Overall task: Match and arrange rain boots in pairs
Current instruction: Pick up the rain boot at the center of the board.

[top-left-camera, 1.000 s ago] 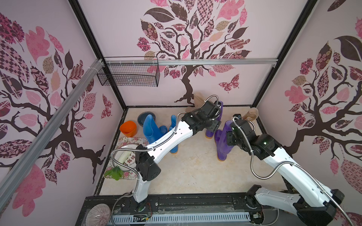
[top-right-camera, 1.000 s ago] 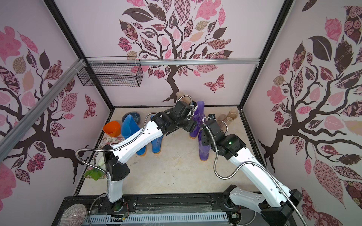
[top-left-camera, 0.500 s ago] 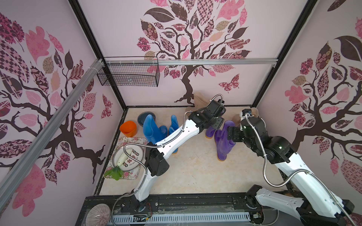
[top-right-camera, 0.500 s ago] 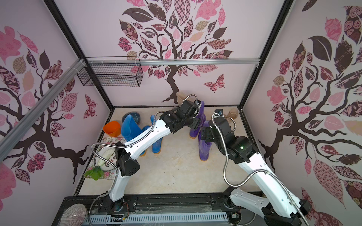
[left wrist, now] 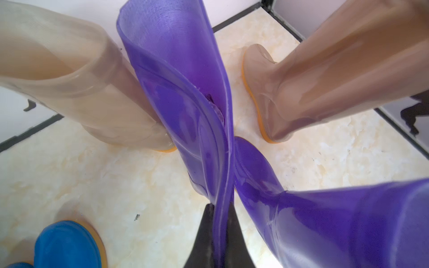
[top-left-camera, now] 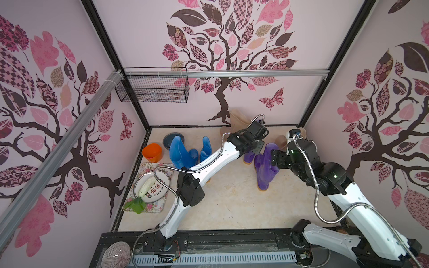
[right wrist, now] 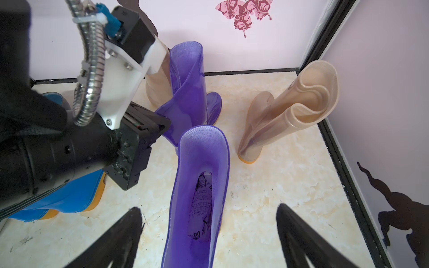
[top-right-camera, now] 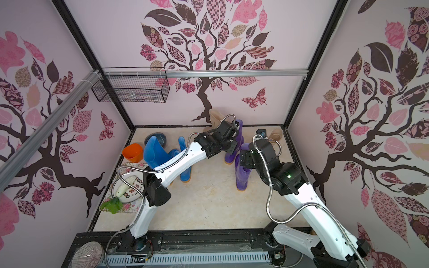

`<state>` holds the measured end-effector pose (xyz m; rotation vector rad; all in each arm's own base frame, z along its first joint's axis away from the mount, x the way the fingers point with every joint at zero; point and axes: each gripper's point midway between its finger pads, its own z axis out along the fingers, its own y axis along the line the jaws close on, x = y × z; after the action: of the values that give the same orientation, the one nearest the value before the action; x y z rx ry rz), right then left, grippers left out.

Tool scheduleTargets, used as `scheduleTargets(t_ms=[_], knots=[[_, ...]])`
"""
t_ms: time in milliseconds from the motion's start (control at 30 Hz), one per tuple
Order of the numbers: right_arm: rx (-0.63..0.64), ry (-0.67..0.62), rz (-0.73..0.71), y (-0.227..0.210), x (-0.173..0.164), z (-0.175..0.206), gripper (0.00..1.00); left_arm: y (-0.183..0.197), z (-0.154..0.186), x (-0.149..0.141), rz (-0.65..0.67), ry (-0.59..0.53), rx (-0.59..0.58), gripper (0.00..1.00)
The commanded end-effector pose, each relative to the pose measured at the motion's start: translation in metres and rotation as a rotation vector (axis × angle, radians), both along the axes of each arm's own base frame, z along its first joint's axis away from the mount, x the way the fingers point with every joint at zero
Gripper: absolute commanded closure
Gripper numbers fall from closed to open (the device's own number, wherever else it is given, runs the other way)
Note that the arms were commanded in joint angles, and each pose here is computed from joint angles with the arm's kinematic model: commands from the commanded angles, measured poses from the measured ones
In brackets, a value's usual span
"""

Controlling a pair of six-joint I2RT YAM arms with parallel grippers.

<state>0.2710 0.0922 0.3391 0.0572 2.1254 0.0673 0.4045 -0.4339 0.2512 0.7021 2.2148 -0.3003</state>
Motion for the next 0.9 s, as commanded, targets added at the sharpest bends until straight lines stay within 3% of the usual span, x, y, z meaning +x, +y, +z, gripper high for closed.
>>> scheduleTargets(t_ms=[0,400,633,867], knots=[[0.001,-0.002,-0.032,-0.008,-0.003,-0.001,0.08,-0.003,0.043,-0.002,-0.004,-0.046,-0.117,1.0],[0.016,0.118,0.011,0.005,0.009,-0.021,0.08,0.056,0.089,-0.034,0.139,-0.11,-0.209,1.0],[0.02,0.204,0.046,0.016,0.014,-0.04,0.06,0.083,0.07,-0.054,0.224,-0.064,-0.231,1.0],[0.008,0.253,0.063,0.021,0.017,-0.053,0.06,0.1,0.069,-0.065,0.269,-0.12,-0.209,1.0]])
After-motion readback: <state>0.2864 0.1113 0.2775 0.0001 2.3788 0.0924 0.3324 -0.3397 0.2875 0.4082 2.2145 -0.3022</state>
